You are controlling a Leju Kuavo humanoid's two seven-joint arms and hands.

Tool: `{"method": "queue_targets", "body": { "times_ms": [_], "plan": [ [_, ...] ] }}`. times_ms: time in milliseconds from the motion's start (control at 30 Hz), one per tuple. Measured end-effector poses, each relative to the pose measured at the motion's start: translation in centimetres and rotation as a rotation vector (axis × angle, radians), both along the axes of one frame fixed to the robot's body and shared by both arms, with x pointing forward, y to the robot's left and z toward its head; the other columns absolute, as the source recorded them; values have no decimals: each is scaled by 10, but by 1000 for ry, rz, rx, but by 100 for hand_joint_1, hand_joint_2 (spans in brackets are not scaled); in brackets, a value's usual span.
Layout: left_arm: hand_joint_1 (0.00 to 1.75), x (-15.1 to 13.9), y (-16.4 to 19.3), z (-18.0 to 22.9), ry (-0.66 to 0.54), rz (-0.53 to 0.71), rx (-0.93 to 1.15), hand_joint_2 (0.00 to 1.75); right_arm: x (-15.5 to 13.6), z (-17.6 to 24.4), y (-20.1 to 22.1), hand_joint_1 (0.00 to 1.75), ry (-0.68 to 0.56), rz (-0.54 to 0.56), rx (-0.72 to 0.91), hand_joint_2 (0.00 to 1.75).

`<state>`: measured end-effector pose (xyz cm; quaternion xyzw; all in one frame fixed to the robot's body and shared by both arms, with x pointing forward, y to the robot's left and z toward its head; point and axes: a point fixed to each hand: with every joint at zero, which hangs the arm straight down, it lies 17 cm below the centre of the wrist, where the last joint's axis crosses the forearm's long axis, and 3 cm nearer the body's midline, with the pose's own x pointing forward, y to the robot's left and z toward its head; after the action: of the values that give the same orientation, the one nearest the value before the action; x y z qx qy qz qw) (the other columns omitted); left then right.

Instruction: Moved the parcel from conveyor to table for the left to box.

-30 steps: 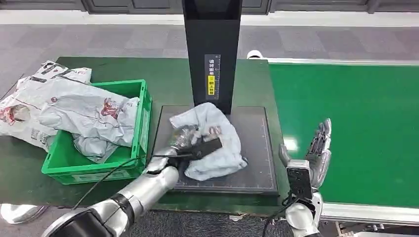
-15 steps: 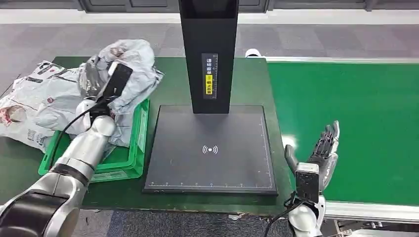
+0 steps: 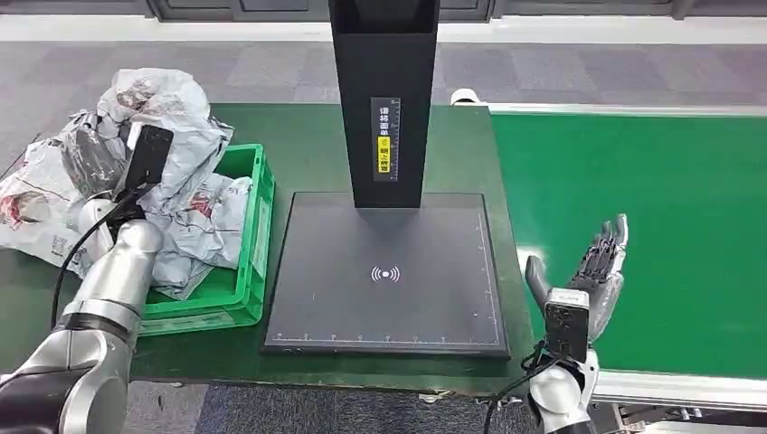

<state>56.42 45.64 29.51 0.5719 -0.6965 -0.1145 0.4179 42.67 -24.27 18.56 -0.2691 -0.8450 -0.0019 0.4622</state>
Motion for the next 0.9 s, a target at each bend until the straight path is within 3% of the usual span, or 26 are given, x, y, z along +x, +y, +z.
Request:
{"method": "queue_targets", "body": {
  "times_ms": [233, 267, 300, 367, 467, 500, 667, 900],
  "plan": [
    [175, 3, 4, -9, 111, 109, 187, 175, 0, 0, 0, 0, 1, 3, 6, 175],
    [134, 7, 8, -20, 176, 142, 208, 175, 1, -1, 1, 0, 6, 9, 8, 175],
    [5, 14, 11, -39, 267, 158, 221, 175, 2, -1, 2, 0, 10, 15, 8, 175],
    [0, 27, 8, -95, 516, 132, 226, 175, 4, -1, 4, 0, 14, 30, 5, 175],
    [0, 20, -9, -187, 887, 25, 242, 175, 10, 2, 10, 0, 18, 59, -7, 175],
    [0, 16, -19, -205, 950, -30, 253, 175, 11, 2, 11, 0, 20, 66, -11, 175],
    [0, 8, -50, -239, 1056, -202, 247, 175, 13, -1, 8, 0, 42, 61, -18, 175],
    [0, 3, -57, -251, 1100, -232, 249, 175, 12, 0, 5, 0, 51, 58, -19, 175]
  ]
}}
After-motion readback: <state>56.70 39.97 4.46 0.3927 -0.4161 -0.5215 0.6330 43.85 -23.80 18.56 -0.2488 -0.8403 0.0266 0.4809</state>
